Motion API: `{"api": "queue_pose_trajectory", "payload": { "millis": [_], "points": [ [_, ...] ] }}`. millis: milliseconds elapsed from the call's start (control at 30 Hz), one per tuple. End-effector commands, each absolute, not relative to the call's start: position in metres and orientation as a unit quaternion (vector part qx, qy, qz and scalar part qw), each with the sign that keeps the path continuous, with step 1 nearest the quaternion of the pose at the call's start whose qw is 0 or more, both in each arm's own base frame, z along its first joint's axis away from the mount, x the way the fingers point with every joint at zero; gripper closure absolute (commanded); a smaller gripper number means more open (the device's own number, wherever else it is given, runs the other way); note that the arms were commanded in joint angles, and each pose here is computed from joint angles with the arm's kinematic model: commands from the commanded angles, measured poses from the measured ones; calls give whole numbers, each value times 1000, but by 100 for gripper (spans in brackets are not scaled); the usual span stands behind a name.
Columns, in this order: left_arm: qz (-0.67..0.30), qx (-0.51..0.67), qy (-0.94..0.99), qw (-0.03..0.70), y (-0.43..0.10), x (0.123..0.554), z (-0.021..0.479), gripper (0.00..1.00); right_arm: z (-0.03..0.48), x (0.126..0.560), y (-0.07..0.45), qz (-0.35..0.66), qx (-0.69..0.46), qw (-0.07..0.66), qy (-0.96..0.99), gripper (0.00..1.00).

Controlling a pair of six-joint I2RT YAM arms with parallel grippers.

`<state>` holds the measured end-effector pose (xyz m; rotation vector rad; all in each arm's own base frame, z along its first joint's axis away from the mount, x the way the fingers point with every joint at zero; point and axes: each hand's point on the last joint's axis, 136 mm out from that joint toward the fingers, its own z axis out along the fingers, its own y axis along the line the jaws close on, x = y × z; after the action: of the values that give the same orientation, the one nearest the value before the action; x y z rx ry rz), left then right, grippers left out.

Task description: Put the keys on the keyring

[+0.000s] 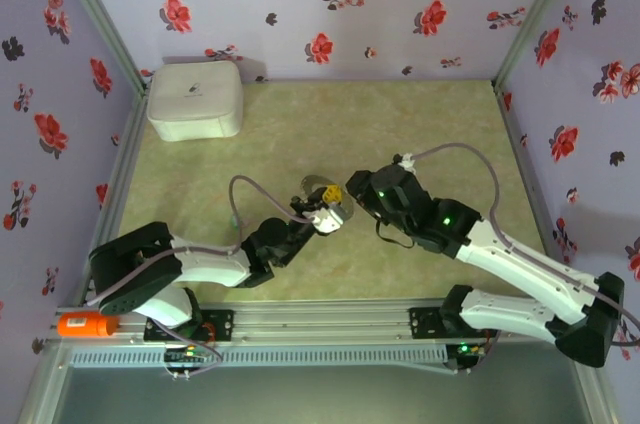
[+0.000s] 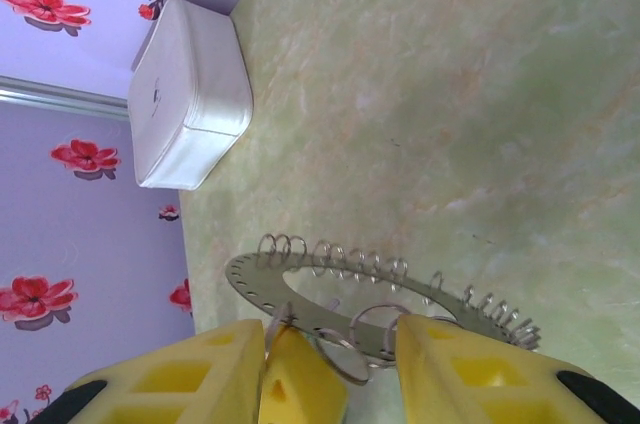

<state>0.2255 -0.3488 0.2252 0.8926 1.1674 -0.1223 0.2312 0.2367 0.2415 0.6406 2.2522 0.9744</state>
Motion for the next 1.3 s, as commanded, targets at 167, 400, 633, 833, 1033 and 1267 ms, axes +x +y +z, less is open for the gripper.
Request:
{"api": "queue_pose_trajectory", "payload": {
  "millis": [167,400,633,833,1033,1267],
  "points": [
    [-64,405,516,752,-356,223,226,100,244,236,246,379,269,277,841,62],
    [-76,420,511,746,-361,218,220,100,230,236,251,376,283,256,845,66],
    [-82,420,512,745,-361,217,219,100,221,236,251,368,290,248,848,68],
    [-88,416,512,747,-359,215,221,100,215,237,250,360,297,242,851,71],
    [-89,416,511,747,-358,215,222,100,208,237,248,347,299,235,857,72],
    [-87,418,510,747,-359,215,222,100,203,237,252,345,298,229,860,73]
  ]
}}
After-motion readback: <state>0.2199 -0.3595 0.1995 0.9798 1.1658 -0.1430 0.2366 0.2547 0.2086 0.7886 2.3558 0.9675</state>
